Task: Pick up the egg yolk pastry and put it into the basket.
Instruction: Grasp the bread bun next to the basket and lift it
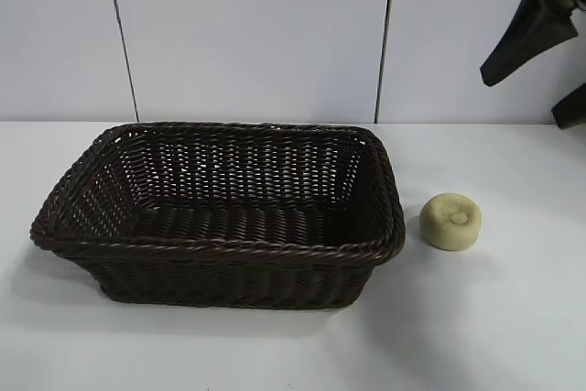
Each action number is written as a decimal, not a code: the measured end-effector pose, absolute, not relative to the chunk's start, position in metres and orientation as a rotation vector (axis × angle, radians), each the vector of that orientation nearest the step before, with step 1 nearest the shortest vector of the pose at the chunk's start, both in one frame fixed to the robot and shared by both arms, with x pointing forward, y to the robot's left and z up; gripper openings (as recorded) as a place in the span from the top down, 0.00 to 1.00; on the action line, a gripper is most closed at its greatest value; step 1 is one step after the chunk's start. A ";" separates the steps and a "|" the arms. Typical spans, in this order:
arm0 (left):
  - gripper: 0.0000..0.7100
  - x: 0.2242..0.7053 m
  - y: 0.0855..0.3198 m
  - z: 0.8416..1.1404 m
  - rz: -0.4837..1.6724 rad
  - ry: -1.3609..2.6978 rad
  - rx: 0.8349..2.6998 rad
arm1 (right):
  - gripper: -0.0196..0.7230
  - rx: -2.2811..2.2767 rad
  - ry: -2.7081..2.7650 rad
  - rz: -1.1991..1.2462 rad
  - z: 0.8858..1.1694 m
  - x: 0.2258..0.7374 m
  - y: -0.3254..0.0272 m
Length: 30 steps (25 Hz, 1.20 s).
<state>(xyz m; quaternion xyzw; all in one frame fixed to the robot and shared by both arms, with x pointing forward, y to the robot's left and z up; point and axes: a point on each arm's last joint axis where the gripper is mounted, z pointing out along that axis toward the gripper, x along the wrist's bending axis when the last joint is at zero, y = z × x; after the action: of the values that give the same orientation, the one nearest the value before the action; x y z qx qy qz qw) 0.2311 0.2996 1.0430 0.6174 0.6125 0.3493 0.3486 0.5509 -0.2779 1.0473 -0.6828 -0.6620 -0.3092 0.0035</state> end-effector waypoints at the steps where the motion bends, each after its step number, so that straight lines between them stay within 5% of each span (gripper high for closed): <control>1: 0.20 0.231 0.300 1.043 0.905 1.588 1.600 | 0.21 -2.137 -2.068 -0.946 1.044 0.557 -0.278; 18: 0.20 0.231 0.300 1.043 0.905 1.588 1.600 | 0.21 -2.156 -1.909 -0.699 0.961 0.608 -0.274; 30: 0.20 0.231 0.300 1.043 0.905 1.588 1.600 | 0.21 -2.219 -1.908 -0.611 0.936 0.617 -0.251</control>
<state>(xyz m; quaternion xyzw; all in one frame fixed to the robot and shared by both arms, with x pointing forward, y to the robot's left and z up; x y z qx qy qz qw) 0.2311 0.2996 1.0430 0.6174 0.6125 0.3493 0.3486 0.6168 -0.2510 0.9364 -0.7401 -0.6365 -0.2037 0.0758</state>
